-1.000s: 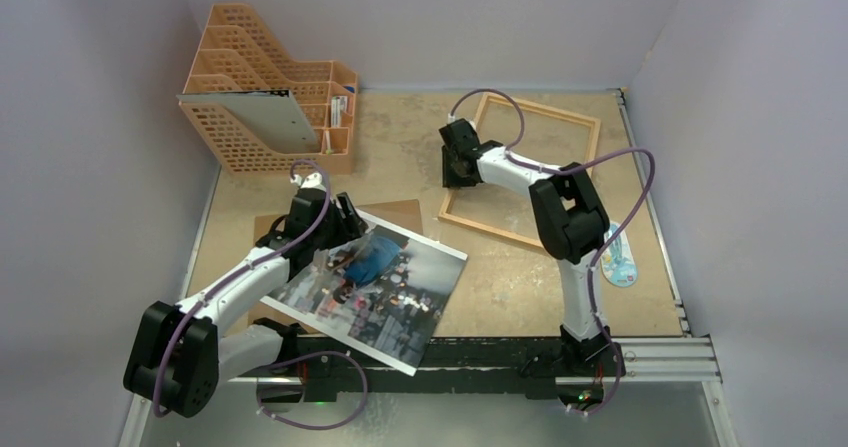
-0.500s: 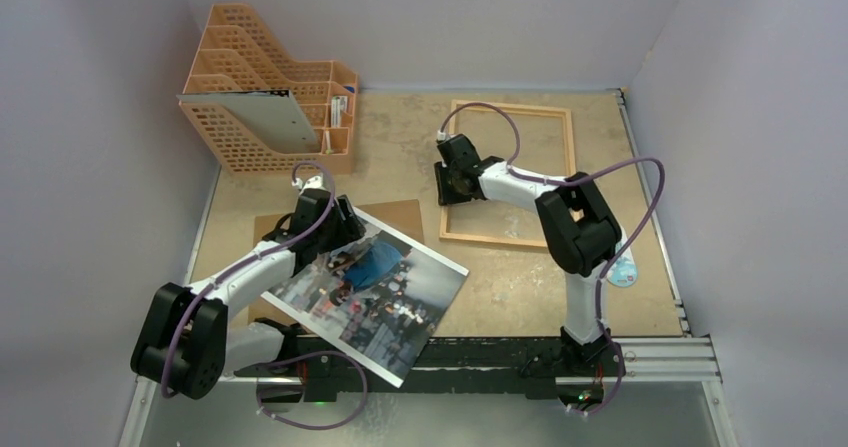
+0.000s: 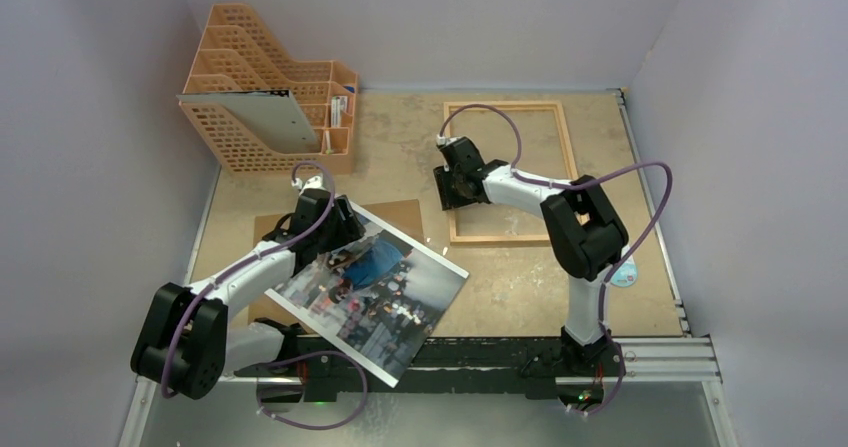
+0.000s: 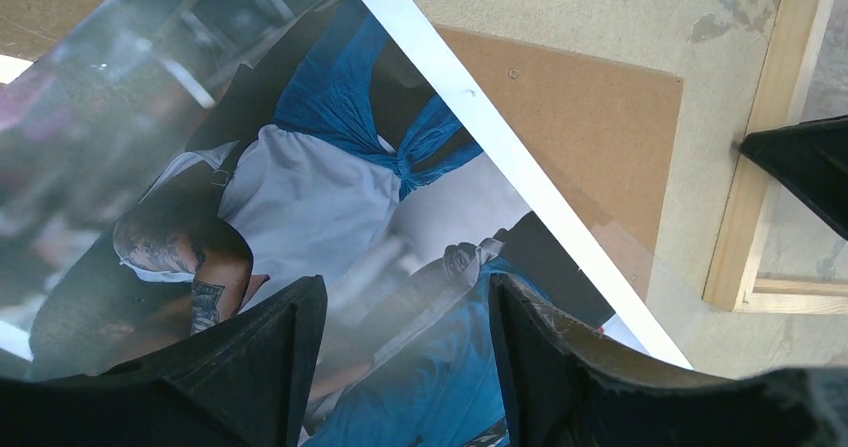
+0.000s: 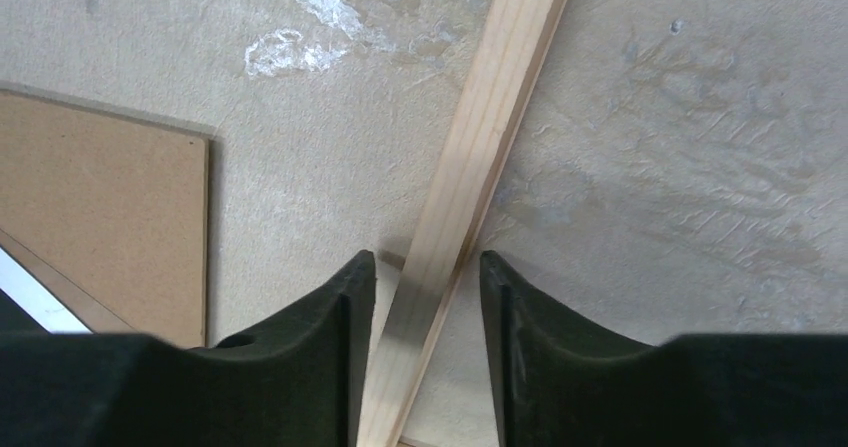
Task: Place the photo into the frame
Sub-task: Adjust the photo frame at the center of the board.
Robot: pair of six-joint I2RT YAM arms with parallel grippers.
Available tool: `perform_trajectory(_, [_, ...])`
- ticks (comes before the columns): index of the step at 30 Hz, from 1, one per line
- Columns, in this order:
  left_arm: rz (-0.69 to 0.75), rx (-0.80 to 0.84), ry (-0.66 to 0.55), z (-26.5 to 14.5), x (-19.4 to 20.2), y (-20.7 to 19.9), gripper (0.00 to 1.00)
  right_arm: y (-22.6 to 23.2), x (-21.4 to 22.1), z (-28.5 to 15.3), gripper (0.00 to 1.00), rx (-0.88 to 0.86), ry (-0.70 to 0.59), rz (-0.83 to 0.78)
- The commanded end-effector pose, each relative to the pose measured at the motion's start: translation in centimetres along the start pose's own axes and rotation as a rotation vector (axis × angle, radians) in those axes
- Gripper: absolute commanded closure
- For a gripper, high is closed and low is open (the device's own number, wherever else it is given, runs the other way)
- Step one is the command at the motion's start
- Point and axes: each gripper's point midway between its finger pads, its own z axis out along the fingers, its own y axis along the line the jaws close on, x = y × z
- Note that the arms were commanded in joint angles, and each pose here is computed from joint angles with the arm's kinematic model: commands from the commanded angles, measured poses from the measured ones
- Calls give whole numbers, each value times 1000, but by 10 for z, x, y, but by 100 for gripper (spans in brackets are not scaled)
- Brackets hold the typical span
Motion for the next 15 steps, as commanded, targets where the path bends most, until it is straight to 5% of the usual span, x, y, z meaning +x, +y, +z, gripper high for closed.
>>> perform_trajectory(1, [-13, 19, -33, -3, -8, -4, 37, 5, -24, -21, 47, -12, -83, 8])
perform_trajectory(5, [-22, 18, -34, -3, -5, -1, 37, 25, -55, -59, 27, -118, -186, 45])
perform_trajectory(8, [-35, 30, -31, -3, -3, -3, 39, 52, -72, -77, 26, -264, -248, -1])
perform_trajectory(15, [-47, 35, -4, -2, 7, 0, 52, 86, -42, -60, 34, -483, -135, -150])
